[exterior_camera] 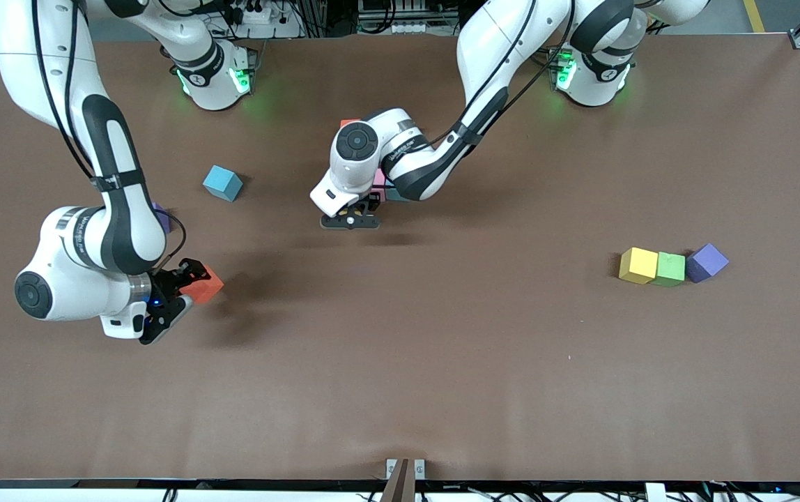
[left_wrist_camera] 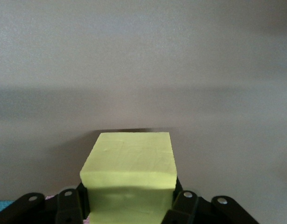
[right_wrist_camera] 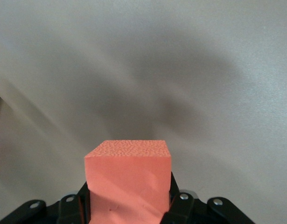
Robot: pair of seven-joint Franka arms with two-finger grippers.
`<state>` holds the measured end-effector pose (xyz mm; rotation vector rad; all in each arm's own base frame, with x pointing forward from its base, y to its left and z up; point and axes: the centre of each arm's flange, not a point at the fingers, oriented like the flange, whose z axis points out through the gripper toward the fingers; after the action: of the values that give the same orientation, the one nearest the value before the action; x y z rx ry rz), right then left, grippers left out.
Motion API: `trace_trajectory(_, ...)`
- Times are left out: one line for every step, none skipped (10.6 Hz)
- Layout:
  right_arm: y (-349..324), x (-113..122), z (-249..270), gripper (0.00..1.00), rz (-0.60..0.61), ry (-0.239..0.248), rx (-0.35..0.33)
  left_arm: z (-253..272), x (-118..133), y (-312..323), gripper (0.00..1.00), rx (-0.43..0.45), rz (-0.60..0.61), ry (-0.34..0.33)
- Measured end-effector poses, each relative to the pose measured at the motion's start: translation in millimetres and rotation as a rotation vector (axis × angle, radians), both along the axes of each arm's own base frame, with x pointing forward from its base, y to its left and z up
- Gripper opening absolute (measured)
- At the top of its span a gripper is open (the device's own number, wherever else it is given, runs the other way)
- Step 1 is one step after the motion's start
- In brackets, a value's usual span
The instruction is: Form number 2 with 11 blocks
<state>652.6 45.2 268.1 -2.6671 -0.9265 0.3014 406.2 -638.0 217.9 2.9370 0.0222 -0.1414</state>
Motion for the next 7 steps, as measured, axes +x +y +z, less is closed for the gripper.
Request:
trace_trajectory(5,0,4,0.6,-0.013,0.001,-0.011,0,0,0,0.62,0.0,-0.011,-0.002)
trace_trajectory(11,-1,8,0.6,-0.025,0.004,-0.029,0,0,0,0.62,0.001,-0.014,-0.003)
trace_trajectory(18,-2,12,0.6,-0.037,0.008,-0.048,-1,1,1,0.62,0.001,-0.014,-0.003)
trace_trajectory(22,-2,15,0.6,-0.056,0.012,-0.065,-1,1,1,0.62,0.002,-0.014,-0.003)
trace_trajectory(25,-3,18,0.6,-0.081,0.016,-0.078,-2,1,1,0.62,0.003,-0.014,-0.002)
trace_trajectory(27,-3,19,0.6,-0.097,0.021,-0.086,-2,0,1,0.62,0.004,-0.015,-0.002)
trace_trajectory(28,-4,20,0.6,-0.107,0.025,-0.09,-2,-1,0,0.62,0.004,-0.017,-0.002)
